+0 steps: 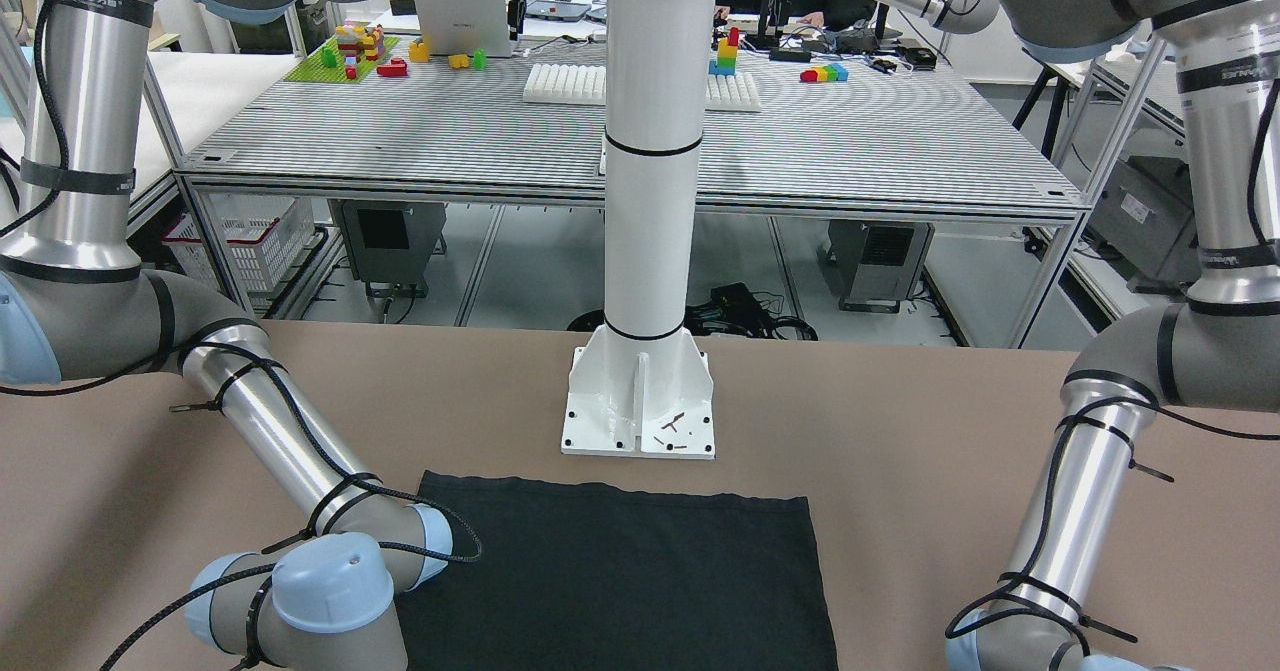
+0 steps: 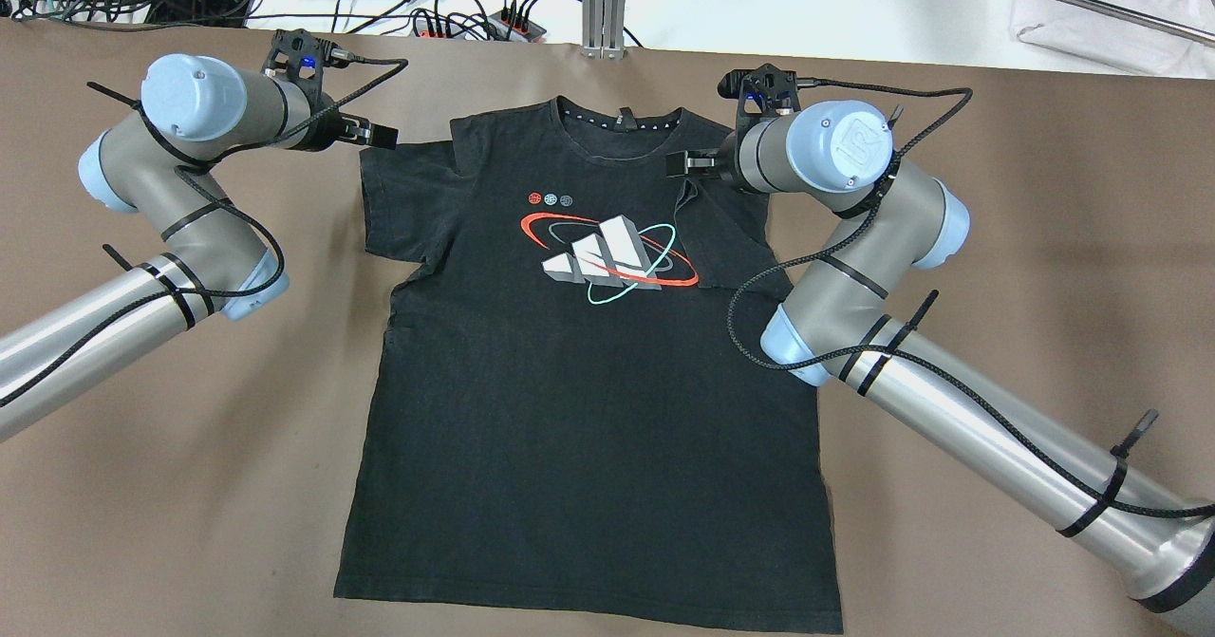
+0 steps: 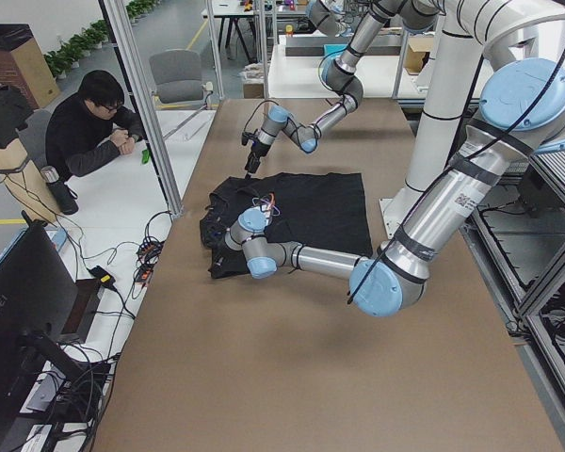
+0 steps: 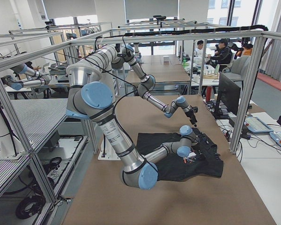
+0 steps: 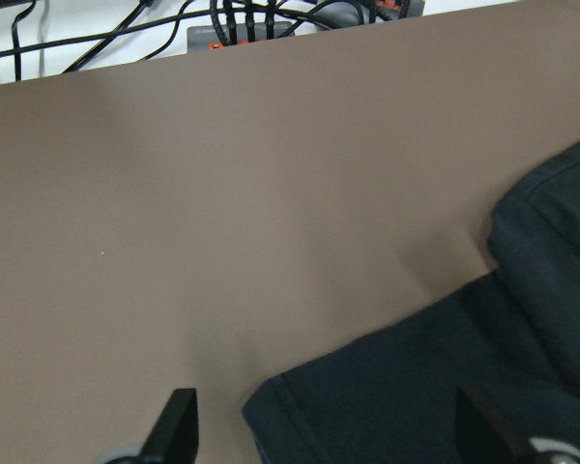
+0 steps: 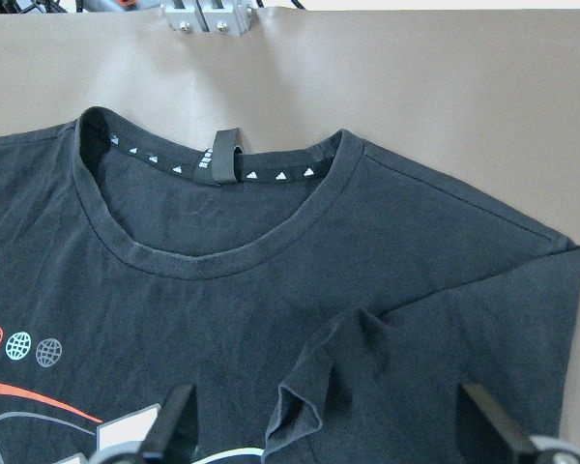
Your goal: Fold clothes
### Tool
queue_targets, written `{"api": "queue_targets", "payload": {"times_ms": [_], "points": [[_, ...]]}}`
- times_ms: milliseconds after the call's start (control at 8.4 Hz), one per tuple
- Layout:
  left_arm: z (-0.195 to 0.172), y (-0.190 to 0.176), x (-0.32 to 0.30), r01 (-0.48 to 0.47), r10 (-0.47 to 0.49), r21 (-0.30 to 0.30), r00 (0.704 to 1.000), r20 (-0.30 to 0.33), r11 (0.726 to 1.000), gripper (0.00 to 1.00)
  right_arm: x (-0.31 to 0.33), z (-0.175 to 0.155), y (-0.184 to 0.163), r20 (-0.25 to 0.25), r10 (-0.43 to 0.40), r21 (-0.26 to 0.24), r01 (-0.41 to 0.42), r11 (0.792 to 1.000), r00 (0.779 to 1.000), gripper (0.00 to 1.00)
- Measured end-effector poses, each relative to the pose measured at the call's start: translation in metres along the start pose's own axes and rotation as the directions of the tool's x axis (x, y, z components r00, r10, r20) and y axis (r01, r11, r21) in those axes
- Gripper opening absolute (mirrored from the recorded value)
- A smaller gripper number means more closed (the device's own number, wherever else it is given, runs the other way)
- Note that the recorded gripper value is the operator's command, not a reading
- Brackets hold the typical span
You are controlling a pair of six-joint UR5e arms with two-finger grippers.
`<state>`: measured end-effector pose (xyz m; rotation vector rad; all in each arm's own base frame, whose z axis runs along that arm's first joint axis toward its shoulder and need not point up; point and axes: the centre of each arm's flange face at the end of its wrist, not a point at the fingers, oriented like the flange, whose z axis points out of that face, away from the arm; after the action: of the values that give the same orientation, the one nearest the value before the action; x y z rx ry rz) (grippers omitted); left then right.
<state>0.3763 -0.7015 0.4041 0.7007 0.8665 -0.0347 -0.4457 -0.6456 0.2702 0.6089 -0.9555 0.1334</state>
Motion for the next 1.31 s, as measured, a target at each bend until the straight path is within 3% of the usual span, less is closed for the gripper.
{"api": "queue_targets", "payload": {"times_ms": [476,952,1190,1310], "points": [[0.023,0.02,-0.009,-0.01,0.01,-0.004,1.0,0.019,1.0,0.94,0.001,0.0,0.001,-0.001,0.007,0.0,-0.007,1.0,1.0,0.94],[0.033,0.029,0.001,-0.019,0.019,-0.011,0.999,0.026,1.0,0.83,0.003,0.0,0.002,-0.002,0.006,-0.001,-0.006,1.0,1.0,0.94],[0.036,0.033,0.004,-0.021,0.021,-0.018,0.999,0.028,1.0,0.63,0.003,0.001,0.002,-0.003,0.006,-0.001,-0.006,1.0,1.0,0.94],[0.038,0.036,0.004,-0.022,0.022,-0.02,0.999,0.032,1.0,0.45,0.003,0.001,0.002,-0.004,0.006,-0.001,-0.006,1.0,1.0,0.94]]}}
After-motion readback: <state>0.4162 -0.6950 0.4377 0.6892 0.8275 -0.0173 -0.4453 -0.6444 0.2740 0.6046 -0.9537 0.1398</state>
